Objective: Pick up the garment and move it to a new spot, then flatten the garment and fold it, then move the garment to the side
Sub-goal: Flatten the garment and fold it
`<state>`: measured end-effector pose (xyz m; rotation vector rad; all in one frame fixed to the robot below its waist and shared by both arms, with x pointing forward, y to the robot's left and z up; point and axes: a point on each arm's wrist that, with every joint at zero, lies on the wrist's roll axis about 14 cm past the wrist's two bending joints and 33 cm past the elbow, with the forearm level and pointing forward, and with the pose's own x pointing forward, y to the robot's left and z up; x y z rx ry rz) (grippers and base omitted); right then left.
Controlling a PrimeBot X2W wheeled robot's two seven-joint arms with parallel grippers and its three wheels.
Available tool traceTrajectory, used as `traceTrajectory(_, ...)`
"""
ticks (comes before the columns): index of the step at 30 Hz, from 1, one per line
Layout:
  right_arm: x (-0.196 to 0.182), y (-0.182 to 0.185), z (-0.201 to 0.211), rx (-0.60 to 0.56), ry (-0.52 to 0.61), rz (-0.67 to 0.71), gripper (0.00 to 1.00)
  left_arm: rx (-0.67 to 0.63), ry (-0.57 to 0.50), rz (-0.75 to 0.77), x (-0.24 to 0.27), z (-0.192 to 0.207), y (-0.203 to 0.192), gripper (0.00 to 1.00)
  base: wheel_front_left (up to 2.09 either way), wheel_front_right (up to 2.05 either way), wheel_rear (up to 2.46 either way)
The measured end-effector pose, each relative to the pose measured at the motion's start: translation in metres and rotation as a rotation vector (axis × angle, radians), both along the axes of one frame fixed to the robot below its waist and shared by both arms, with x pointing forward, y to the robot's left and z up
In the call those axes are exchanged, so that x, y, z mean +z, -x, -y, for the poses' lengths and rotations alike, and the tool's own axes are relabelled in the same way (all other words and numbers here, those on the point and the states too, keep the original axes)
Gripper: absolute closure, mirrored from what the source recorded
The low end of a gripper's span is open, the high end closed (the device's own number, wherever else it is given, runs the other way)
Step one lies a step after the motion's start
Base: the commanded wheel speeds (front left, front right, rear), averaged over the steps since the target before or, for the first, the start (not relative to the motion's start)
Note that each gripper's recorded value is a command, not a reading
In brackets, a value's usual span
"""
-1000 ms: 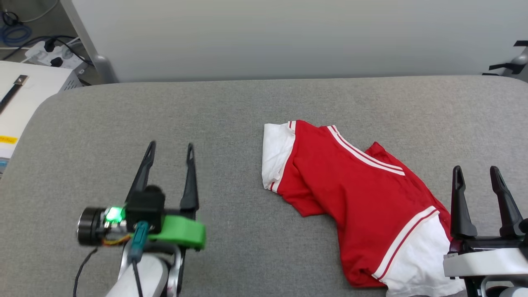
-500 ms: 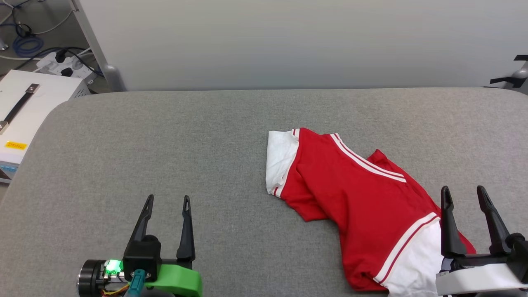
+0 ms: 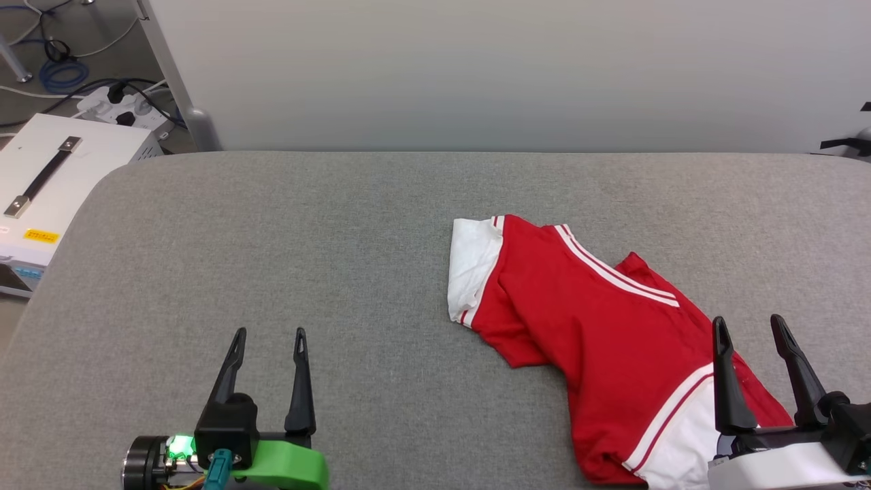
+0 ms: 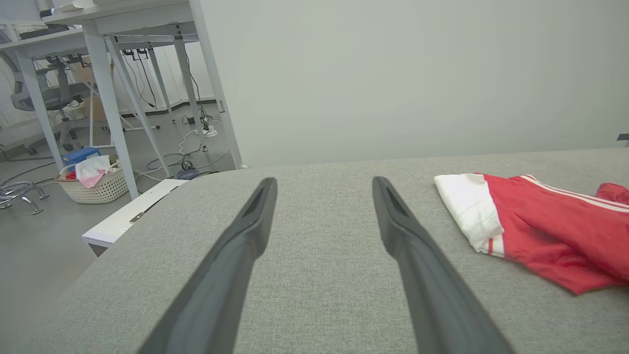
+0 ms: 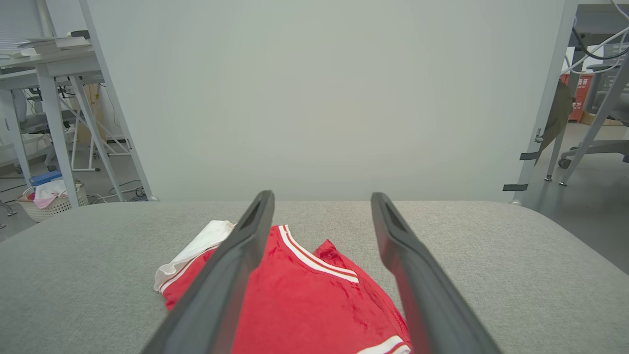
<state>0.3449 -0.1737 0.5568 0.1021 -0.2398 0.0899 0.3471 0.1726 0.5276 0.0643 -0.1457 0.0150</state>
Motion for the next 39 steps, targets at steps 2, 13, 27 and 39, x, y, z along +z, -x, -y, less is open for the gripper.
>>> traceTrajectory(2, 0.0, 0.0, -0.001, 0.003, 0.0, -0.001, 0.0, 0.002, 0.001, -0.001, -0.001, -0.001, 0.0, 0.0, 0.0, 0.0, 0.0)
traceTrajectory(13, -0.001, -0.001, -0.002, 0.007, 0.0, -0.003, 0.0, 0.002, 0.0, -0.008, -0.003, -0.002, 0.0, 0.0, 0.0, 0.0, 0.0)
traceTrajectory(27, -0.003, -0.013, -0.003, 0.006, -0.001, -0.009, 0.0, -0.172, -0.053, 0.201, 0.074, 0.017, -0.07, 0.0, 0.0, 0.0, 0.0)
traceTrajectory(39, -0.006, -0.033, 0.012, -0.041, 0.008, -0.014, 0.0, -0.417, -0.051, 0.249, 0.127, 0.081, -0.161, 0.0, 0.0, 0.0, 0.0)
